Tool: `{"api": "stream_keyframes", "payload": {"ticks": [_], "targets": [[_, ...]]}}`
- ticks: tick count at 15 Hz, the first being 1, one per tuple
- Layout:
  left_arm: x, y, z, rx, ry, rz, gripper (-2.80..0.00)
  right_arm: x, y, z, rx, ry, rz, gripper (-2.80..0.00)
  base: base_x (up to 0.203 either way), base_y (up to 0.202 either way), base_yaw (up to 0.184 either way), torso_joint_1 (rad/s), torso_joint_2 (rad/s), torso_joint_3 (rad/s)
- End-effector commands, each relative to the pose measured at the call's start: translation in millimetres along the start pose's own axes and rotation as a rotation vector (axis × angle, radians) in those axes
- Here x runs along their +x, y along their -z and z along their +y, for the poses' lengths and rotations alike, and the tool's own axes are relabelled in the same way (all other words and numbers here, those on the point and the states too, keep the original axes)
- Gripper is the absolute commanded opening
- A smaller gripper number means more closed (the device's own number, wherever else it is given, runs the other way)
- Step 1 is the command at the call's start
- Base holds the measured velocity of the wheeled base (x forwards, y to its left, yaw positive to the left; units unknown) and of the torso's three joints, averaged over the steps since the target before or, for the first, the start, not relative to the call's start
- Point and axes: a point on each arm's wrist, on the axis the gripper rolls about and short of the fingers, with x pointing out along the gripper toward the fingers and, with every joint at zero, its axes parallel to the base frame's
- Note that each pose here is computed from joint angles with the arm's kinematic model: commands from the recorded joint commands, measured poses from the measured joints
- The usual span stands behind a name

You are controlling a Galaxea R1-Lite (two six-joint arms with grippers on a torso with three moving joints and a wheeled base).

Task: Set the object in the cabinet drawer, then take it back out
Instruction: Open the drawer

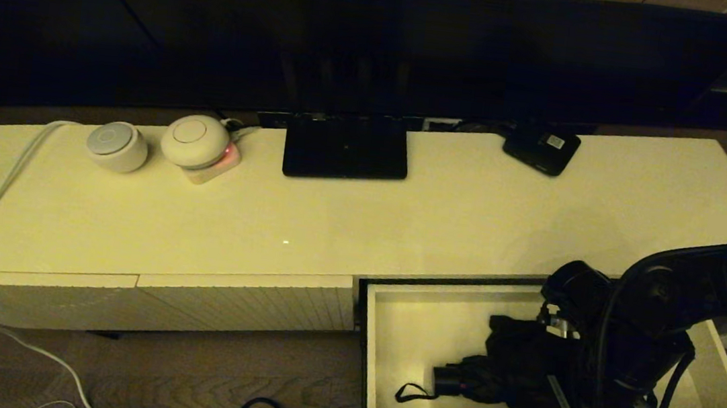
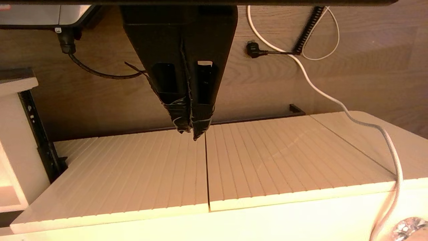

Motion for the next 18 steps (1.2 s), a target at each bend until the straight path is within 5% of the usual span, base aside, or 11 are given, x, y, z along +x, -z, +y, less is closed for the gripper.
{"api": "stream_keyframes", "payload": {"ticks": [1,3,8,11,18], "targets": [[0,1,0.0,0.0,-0.001,0.003,-2.8,2,4,3,-0.008,0.002,0.012,-2.8,0.0,0.0,0.0,0.0,0.0,0.0],[0,1,0.0,0.0,-0.001,0.003,-2.8,-1,4,3,-0.004,-0.008,-0.017,-2.8,0.0,0.0,0.0,0.0,0.0,0.0],[0,1,0.0,0.0,-0.001,0.003,-2.8,-46,17,-3,-0.047,-0.05,-0.25,-2.8,0.0,0.0,0.0,0.0,0.0,0.0],[0,1,0.0,0.0,-0.001,0.003,-2.8,-74,38,-12,-0.271,0.036,-0.366,-2.8,0.0,0.0,0.0,0.0,0.0,0.0],[0,1,0.0,0.0,-0.001,0.003,-2.8,-89,59,-36,-0.946,0.253,-0.391,-2.8,0.0,0.0,0.0,0.0,0.0,0.0]]}}
